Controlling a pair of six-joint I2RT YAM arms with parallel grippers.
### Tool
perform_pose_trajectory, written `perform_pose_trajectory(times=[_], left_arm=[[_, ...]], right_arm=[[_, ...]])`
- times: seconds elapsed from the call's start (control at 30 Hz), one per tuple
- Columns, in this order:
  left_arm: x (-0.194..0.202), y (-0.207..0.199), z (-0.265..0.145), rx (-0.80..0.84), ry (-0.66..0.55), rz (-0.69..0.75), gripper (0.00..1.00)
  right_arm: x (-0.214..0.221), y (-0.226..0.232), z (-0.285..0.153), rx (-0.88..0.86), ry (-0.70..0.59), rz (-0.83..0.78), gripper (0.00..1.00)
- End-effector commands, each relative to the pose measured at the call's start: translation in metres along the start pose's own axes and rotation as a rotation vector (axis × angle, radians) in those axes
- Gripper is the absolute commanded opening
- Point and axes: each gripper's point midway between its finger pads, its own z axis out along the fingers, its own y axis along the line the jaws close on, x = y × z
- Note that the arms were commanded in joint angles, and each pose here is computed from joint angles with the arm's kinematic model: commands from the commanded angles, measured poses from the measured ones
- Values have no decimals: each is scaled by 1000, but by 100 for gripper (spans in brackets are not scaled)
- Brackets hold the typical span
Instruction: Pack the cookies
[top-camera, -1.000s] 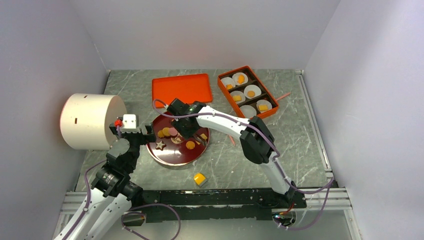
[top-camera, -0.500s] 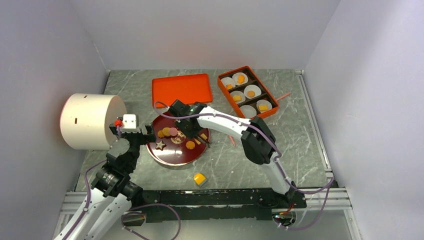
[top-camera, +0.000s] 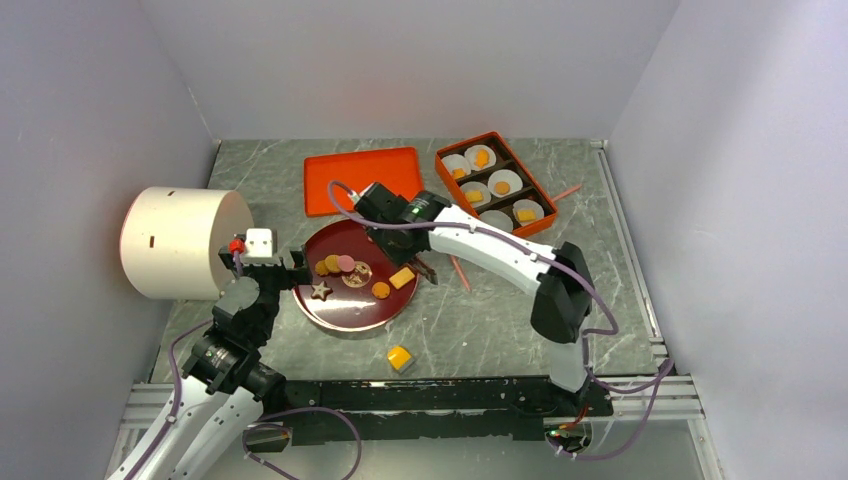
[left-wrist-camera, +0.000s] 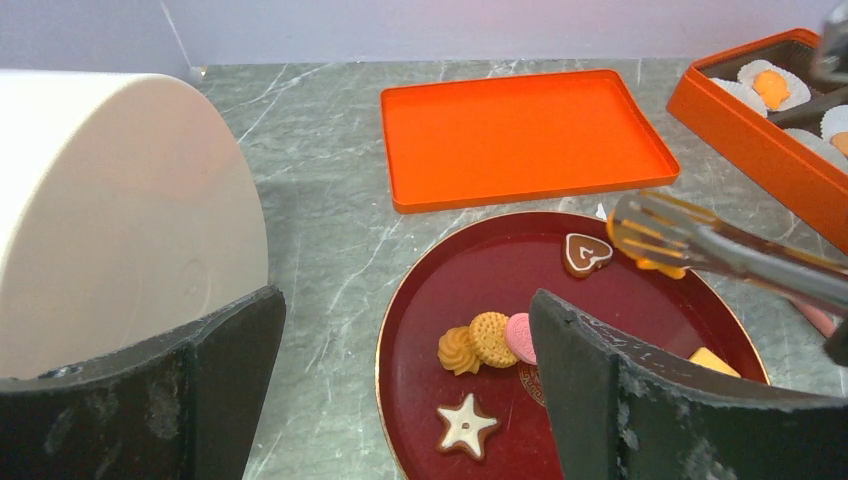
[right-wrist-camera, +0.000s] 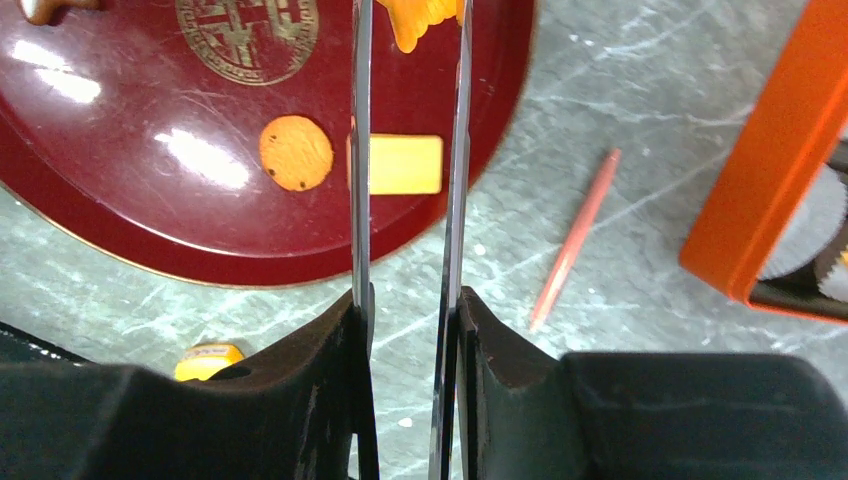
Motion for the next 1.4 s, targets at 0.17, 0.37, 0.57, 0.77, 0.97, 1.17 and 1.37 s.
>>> perform_pose_trajectory(times=[0.17,0.37,0.57,0.77,0.97,1.17,1.37], left_arm=[[-8,-2,1,1,-24,-25,96],[-8,-2,2,1,-23,-25,97],[-8,-3,1,7,-23,-25,96],[-8,-4,1,10,-22,-24,96],[-8,-4,1,9,-22,-24,96],[-7,-4,2,11,-21,-22,96],[-7,-4,2,11,-19,-21,96]], right_arm=[[23,-59,-43,136,-15,99,33],[51,-110,-55,211,11,214,33],[82,-165,-60,292,30,350,34],[100,-203,-54,330,34,427,34],[109,-218,-38,329,55,459,34],[118,-220,-18,313,74,467,34],[125,-221,-5,303,98,472,34]])
